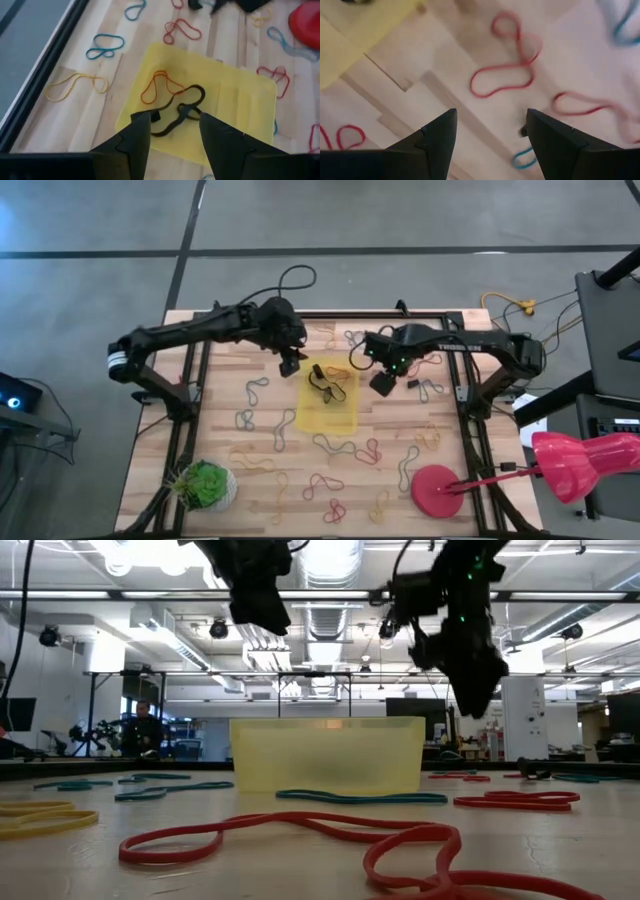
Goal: Pick and place rubber bands into bin
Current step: Put the red rubber band into the yellow bin
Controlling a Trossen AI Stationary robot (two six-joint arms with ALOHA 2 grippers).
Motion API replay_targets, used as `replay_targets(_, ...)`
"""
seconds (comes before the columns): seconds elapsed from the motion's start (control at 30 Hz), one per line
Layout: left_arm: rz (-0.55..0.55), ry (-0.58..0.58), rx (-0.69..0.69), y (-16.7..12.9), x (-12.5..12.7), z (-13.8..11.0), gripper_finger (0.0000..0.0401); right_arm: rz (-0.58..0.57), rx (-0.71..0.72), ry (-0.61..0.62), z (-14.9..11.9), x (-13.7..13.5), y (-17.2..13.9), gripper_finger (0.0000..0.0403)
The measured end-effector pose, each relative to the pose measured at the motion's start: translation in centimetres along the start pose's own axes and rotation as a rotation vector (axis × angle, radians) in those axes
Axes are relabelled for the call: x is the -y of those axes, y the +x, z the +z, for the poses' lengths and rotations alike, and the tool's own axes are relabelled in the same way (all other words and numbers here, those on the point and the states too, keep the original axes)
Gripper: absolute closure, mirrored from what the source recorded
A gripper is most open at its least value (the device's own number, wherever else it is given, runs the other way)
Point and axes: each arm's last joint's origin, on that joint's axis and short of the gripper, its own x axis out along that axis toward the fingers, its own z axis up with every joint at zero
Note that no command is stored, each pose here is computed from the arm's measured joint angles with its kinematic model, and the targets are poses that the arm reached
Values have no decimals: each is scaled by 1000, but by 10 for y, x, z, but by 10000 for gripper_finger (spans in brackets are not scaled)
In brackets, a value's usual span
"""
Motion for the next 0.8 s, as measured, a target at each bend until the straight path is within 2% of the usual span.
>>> replay_targets(0.17, 0, -31, 2, -3, 0, -3, 246, 44, 21, 145, -2, 4, 26, 179)
replay_targets(0.27, 0, -31, 1, -3, 0, -4, 246, 67, 60, 274, 3, 10, 33, 179)
replay_targets(0.47, 1, -33, -15, 2, 0, -5, 246, -9, 53, 468, 13, 33, 53, 179)
replay_targets(0.6, 1, -33, -17, 3, 0, -5, 246, -43, 22, 479, 18, 38, 68, 179)
replay_targets(0.8, 1, -33, -18, 3, 0, -5, 246, -73, -10, 399, 28, 36, 85, 179)
